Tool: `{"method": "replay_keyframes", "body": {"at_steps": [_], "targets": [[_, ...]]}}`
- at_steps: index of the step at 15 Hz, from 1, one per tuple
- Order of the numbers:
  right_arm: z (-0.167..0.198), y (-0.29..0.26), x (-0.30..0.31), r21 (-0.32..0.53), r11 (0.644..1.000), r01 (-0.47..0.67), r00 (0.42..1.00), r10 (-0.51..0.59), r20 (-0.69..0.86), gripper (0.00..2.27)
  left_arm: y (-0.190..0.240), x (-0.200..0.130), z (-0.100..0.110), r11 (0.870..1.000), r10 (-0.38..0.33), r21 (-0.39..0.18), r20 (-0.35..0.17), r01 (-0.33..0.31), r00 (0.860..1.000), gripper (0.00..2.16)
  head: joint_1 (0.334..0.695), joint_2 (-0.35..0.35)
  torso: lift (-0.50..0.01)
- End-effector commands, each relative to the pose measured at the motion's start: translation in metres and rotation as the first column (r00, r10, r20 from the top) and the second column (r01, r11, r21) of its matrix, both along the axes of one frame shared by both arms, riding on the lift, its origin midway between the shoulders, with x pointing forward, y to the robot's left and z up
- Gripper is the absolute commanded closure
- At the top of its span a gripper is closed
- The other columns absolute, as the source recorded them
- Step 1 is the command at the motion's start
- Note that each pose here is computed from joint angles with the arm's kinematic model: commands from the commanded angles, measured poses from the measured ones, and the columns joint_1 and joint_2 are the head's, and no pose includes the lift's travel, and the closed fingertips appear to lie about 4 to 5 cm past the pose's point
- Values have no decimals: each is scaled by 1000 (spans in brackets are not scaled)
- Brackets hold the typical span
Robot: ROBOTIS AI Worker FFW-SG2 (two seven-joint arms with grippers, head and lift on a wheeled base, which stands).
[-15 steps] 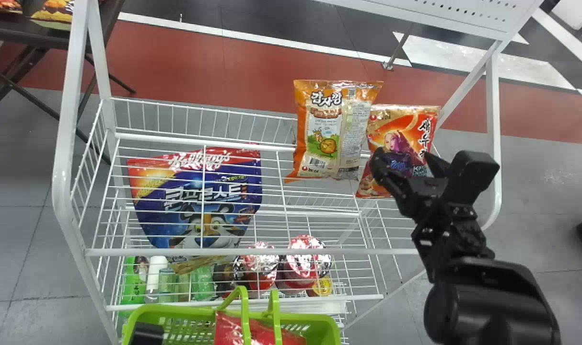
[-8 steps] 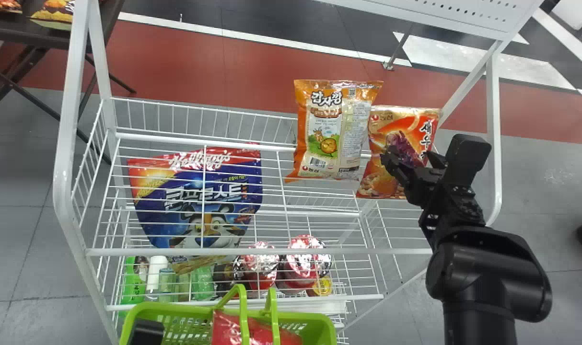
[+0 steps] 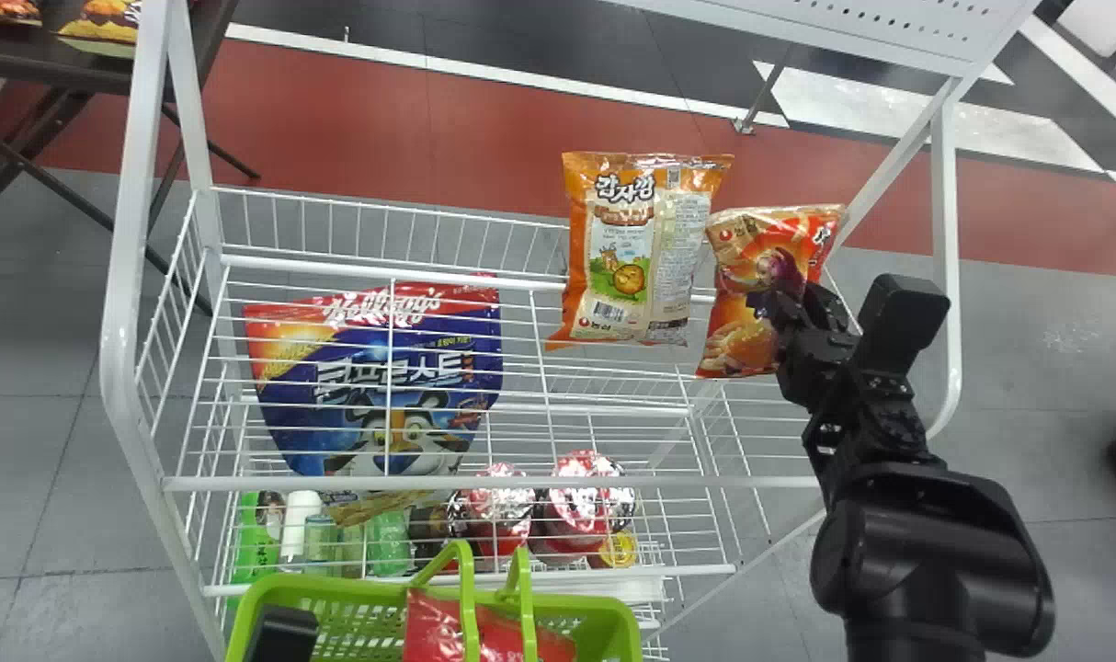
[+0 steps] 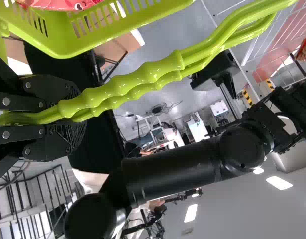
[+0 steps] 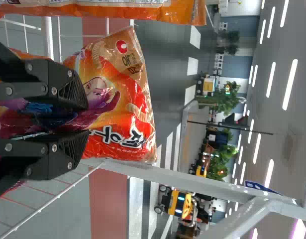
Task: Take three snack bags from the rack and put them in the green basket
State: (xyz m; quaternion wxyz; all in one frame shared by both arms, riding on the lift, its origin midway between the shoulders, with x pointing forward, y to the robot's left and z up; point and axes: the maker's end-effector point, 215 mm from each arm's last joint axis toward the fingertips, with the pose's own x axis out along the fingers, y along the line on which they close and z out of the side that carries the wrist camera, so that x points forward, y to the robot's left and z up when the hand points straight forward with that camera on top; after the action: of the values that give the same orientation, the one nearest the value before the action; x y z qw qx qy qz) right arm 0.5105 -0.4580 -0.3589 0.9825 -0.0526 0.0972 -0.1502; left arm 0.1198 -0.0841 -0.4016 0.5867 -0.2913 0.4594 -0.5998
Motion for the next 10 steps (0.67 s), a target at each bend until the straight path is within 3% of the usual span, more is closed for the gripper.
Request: {"method": "replay_keyframes", "body": {"at_steps": [1,7,10], "targets": [[7,-1,-10,-5,1000,21,999,-21,43,2189,0,0,-1,1000,0,1,-1,0,1000,1548,695,-350,-6],[54,6,-64,74,997,9,986,-21,165,2186,-1,1,0,1000,-1,-1,0,1,1000,1548,695,-350,-6],[73,26,-108,107,993,-49,983,29,180,2186,0,1,-1,1000,0,3,-1,0,1000,1548,695,-350,-6]]}}
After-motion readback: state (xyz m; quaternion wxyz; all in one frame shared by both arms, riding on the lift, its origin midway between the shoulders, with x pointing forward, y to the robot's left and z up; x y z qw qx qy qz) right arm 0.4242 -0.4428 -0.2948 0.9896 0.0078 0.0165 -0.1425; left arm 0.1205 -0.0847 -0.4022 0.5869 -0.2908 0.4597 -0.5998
